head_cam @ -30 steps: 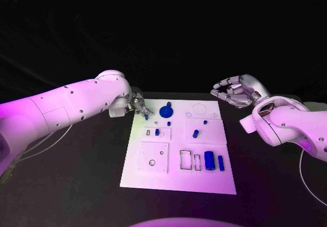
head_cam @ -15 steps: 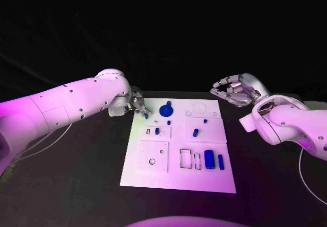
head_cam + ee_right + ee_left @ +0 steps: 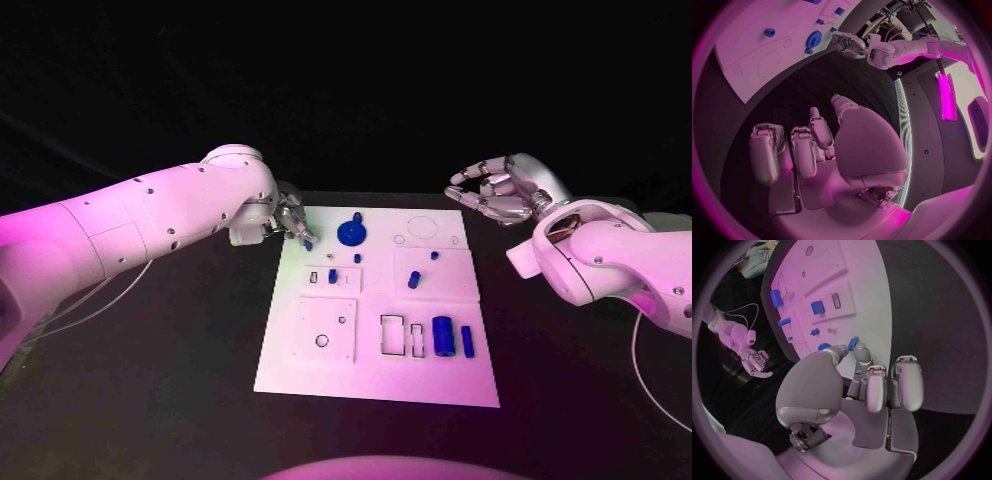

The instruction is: Assemble the parts on the task board

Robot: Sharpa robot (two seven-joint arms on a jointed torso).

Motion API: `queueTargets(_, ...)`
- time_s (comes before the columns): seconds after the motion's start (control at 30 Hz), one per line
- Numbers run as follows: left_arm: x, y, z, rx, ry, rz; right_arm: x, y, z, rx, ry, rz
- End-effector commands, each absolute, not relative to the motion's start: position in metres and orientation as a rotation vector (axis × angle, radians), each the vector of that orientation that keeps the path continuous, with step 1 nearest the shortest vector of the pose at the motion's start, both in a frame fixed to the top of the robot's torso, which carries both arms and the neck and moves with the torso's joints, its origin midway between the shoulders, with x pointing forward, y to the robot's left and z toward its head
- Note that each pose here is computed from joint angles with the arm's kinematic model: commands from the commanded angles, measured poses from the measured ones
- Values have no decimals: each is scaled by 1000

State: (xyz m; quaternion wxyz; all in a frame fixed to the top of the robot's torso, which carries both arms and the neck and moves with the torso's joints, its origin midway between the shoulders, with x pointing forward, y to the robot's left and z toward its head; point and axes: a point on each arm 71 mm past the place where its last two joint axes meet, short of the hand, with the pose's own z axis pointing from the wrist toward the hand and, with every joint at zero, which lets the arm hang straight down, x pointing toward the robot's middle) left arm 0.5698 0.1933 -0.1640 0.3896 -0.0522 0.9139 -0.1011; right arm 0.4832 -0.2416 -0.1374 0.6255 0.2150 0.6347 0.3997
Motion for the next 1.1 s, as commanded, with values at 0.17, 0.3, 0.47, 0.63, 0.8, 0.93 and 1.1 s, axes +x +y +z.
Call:
queueTargets(0.17,569,191,-165,-166,2338,-300,483,-240,-138,479,1460,927)
queueTargets(0.3,570,192,-164,-185,2334,-314,483,-240,-138,479,1459,928)
queueTargets(0.47,570,193,-164,-214,2321,-336,483,-240,-137,479,1458,928)
queueTargets(0.63,565,193,-164,-245,2307,-373,483,-240,-137,478,1457,928)
queueTargets(0.8,552,195,-161,-276,2283,-442,483,-240,-137,480,1456,927)
queueTargets(0.93,539,198,-156,-276,2260,-480,483,-241,-137,481,1456,925)
queueTargets(1.1,525,200,-153,-245,2224,-497,483,-242,-138,483,1458,924)
